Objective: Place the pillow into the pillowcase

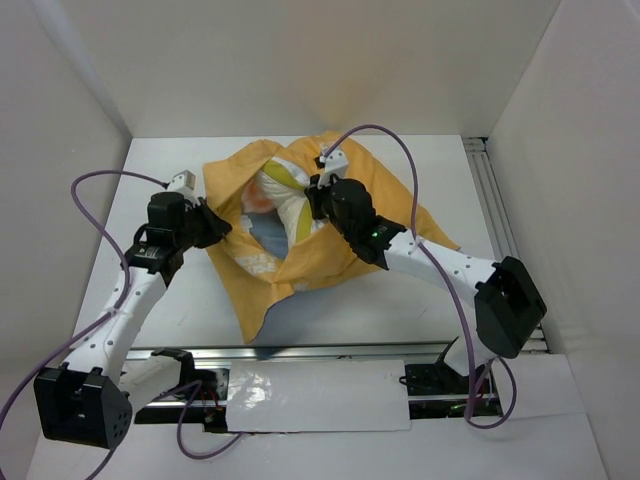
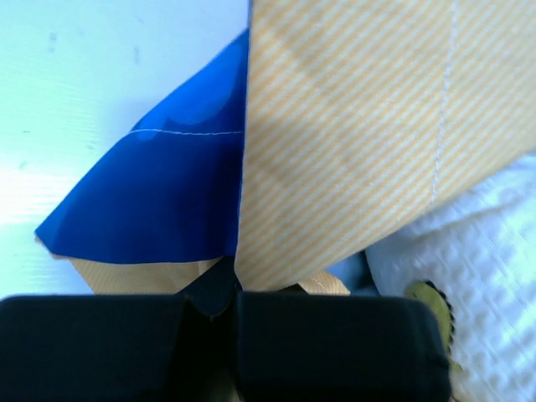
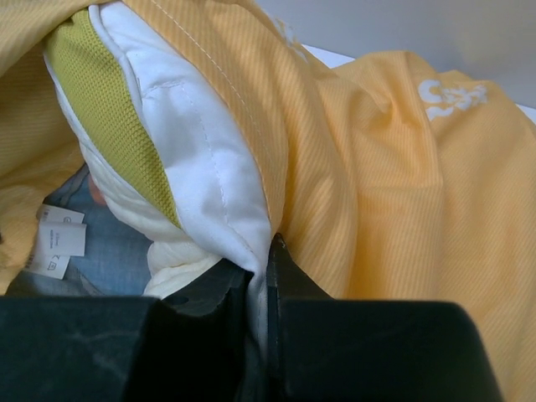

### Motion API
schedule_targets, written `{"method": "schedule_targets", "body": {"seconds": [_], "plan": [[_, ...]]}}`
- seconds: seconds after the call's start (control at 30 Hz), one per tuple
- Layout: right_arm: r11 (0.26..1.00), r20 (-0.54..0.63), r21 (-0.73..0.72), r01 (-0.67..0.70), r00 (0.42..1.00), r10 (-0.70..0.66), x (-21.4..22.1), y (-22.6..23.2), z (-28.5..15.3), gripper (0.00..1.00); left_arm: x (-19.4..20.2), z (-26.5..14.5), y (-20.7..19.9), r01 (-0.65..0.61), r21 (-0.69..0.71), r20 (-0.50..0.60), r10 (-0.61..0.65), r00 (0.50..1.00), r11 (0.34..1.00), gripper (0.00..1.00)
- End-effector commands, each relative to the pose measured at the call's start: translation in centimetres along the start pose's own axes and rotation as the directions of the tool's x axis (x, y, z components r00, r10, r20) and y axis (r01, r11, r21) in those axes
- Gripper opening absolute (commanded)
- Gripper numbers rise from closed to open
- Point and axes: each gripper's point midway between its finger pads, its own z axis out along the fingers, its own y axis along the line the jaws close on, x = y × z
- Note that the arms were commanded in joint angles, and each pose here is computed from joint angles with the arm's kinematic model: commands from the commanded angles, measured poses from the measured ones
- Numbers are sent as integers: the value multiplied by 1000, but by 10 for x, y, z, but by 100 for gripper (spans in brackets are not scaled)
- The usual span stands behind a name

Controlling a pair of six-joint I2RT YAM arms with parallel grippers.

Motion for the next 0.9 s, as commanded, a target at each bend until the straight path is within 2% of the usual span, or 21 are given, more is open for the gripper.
{"method": "schedule_targets", "body": {"seconds": [0.0, 0.17, 0.3, 0.4, 0.5, 0.57, 0.6, 0.63, 0.8, 0.87], "plan": [[966, -154, 241, 94, 986, -57, 50, -70, 6, 0, -24, -17, -9, -64, 88, 63, 58, 996, 994, 0], [987, -153, 158, 39, 988, -14, 69, -45, 23, 0, -12, -21, -37, -54, 237, 1, 56, 998, 970, 0], [991, -190, 110, 77, 980, -55, 89, -13, 38, 0, -10, -23, -47, -35, 285, -39, 48, 998, 958, 0], [989, -238, 114, 96, 969, -67, 111, -5, 45, 0, -12, -31, -66, -52, 349, -44, 72, 996, 936, 0], [988, -292, 124, 97, 955, -57, 137, -6, 49, 0, -28, -47, -77, -78, 365, 12, 80, 997, 928, 0], [980, -313, 152, 129, 947, -76, 152, -5, 49, 0, -48, -61, -79, -99, 328, 87, 74, 993, 939, 0], [972, -364, 168, 164, 927, -94, 171, -11, 49, 0, -52, -62, -74, -78, 287, 88, 54, 995, 955, 0], [966, -380, 181, 187, 919, -107, 177, -11, 49, 0, -73, -72, -73, -85, 238, 160, 47, 986, 967, 0], [943, -454, 195, 271, 877, -158, 212, -6, 50, 0, -109, -95, -63, -43, 94, 235, 20, 972, 995, 0], [936, -463, 216, 277, 873, -152, 212, -8, 53, 0, -121, -104, -66, -40, 83, 262, 17, 965, 996, 0]]}}
